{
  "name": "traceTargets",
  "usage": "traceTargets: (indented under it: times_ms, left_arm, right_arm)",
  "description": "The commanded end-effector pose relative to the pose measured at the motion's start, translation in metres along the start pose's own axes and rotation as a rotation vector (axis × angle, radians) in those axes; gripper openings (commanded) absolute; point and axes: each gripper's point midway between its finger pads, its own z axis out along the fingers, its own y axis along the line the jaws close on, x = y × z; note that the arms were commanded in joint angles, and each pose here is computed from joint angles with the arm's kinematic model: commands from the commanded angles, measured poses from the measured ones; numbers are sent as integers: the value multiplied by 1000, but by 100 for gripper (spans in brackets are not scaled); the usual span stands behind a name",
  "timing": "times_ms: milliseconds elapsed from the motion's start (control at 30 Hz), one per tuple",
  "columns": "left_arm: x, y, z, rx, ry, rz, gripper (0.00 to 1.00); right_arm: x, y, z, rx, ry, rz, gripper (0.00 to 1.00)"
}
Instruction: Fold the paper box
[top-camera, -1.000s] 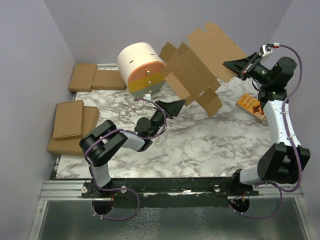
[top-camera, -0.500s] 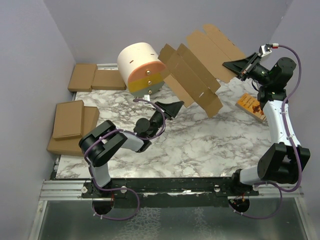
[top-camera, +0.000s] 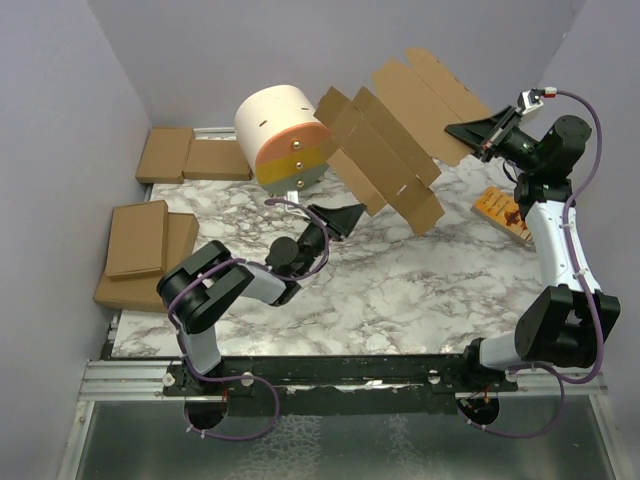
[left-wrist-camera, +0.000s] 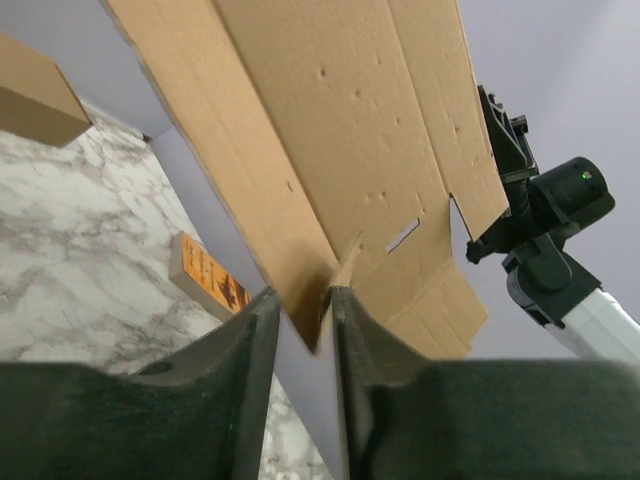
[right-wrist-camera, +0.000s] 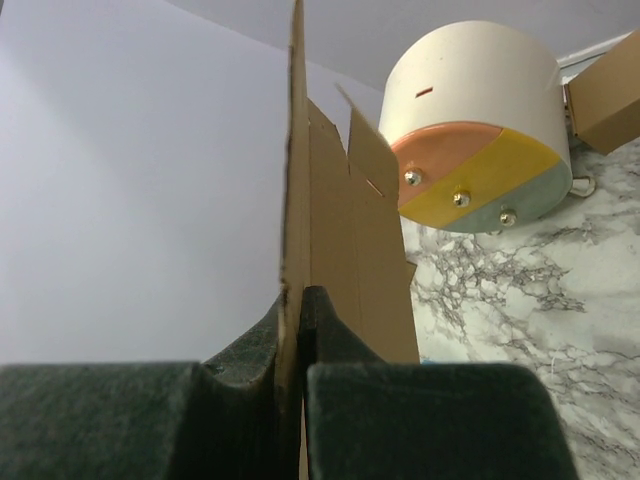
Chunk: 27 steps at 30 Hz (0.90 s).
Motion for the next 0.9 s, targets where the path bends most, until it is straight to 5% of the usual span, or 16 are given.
traceTargets:
  times_ms: [0, 300, 500, 767, 867]
  left_arm:
    - [-38, -54, -19, 214, -98, 36, 42]
    - [-94, -7, -102, 81, -46, 335, 69]
    - [-118, -4, -88, 44, 175, 493, 70]
    - [-155, -30, -86, 120, 181, 708, 71]
    - [-165, -32, -78, 91, 202, 709, 61]
  right_arm:
    - [-3, 6, -3, -12, -25, -69, 1]
    - [-5, 1, -6, -40, -11, -395, 1]
    - [22, 10, -18, -154, 123, -717, 1]
    - [70, 19, -46, -278, 296, -936, 1]
    - [82, 16, -54, -290, 327, -998, 1]
